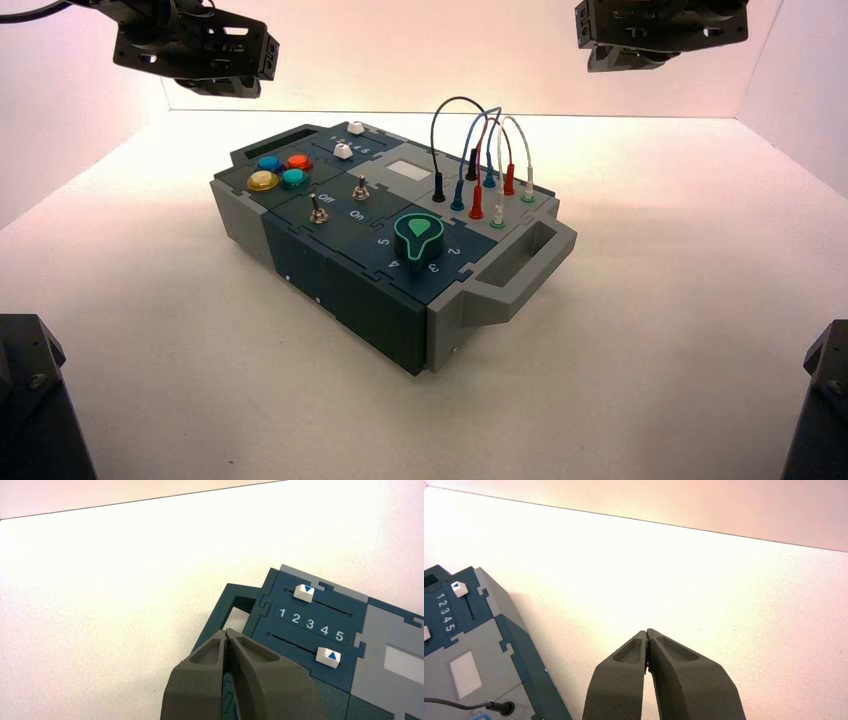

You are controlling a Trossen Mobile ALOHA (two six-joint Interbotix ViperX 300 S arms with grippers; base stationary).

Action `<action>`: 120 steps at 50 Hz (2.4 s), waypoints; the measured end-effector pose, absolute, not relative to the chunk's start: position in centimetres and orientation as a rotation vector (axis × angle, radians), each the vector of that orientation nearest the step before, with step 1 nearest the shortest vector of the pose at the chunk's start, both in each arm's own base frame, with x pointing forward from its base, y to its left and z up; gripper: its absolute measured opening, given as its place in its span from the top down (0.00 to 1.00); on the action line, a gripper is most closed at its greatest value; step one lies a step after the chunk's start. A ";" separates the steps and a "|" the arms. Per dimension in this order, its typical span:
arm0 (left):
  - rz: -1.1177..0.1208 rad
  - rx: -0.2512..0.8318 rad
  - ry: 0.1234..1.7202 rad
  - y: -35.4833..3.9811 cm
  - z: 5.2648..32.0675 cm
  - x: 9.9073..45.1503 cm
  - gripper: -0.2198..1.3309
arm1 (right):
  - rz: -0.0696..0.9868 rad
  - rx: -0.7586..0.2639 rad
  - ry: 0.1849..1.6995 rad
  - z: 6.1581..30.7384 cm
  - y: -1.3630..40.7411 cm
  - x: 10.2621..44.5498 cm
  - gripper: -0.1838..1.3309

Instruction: Move the box closer.

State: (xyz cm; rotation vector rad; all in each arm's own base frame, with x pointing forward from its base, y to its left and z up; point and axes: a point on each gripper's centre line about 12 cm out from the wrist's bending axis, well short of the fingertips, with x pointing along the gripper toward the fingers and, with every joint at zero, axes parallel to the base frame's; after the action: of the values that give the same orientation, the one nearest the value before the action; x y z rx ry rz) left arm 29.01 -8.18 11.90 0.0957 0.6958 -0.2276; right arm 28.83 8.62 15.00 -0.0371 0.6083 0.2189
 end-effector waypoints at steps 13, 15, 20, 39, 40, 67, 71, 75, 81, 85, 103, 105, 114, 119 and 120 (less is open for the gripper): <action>-0.228 0.096 0.699 -8.2 11.9 29.0 0.96 | 0.220 -0.036 0.608 15.0 8.7 28.8 0.97; -0.229 0.097 0.700 -8.2 11.9 29.0 0.96 | 0.218 -0.036 0.608 15.0 8.6 28.8 0.97; -0.229 0.097 0.700 -8.2 11.9 29.0 0.96 | 0.220 -0.036 0.608 15.0 8.7 28.8 0.97; -0.244 0.102 0.783 -8.5 11.3 29.4 0.96 | 0.220 -0.038 0.608 15.0 8.7 28.8 0.97; -0.246 0.103 0.783 -8.6 11.3 29.4 0.96 | 0.218 -0.036 0.608 15.0 8.6 28.8 0.97; -0.260 0.126 0.932 -9.4 7.9 31.2 0.96 | 0.220 -0.035 0.605 15.1 8.7 28.8 0.97; -0.257 0.125 0.946 -9.3 7.6 31.3 0.96 | 0.220 -0.035 0.605 15.1 8.7 28.8 0.97; -0.246 0.120 0.957 -9.0 7.3 31.6 0.96 | 0.221 -0.036 0.607 15.1 8.7 28.8 0.97; -0.232 0.116 0.970 -8.5 6.9 31.8 0.96 | 0.220 -0.035 0.605 15.1 8.7 28.8 0.97; -0.223 0.116 0.982 -8.1 6.6 32.0 0.96 | 0.219 -0.035 0.605 15.1 8.6 28.8 0.97; -0.233 0.123 1.036 -8.3 6.0 32.9 0.96 | 0.220 -0.035 0.601 15.2 8.6 28.7 0.97; -0.237 0.122 1.051 -8.4 5.9 33.0 0.96 | 0.220 -0.035 0.601 15.2 8.6 28.6 0.97; -0.249 0.122 1.106 -8.6 5.7 33.2 0.96 | 0.221 -0.033 0.595 15.4 8.6 28.6 0.97; -0.256 0.119 1.156 -8.5 5.7 33.4 0.96 | 0.221 -0.032 0.590 15.5 8.6 28.6 0.97; -0.257 0.119 1.159 -8.5 5.6 33.4 0.96 | 0.222 -0.033 0.589 15.6 8.6 28.6 0.97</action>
State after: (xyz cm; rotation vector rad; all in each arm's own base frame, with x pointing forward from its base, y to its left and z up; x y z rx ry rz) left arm 33.45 -8.54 5.62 0.1188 1.1591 -0.2569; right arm 28.59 8.60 15.60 -0.0335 0.5887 0.2220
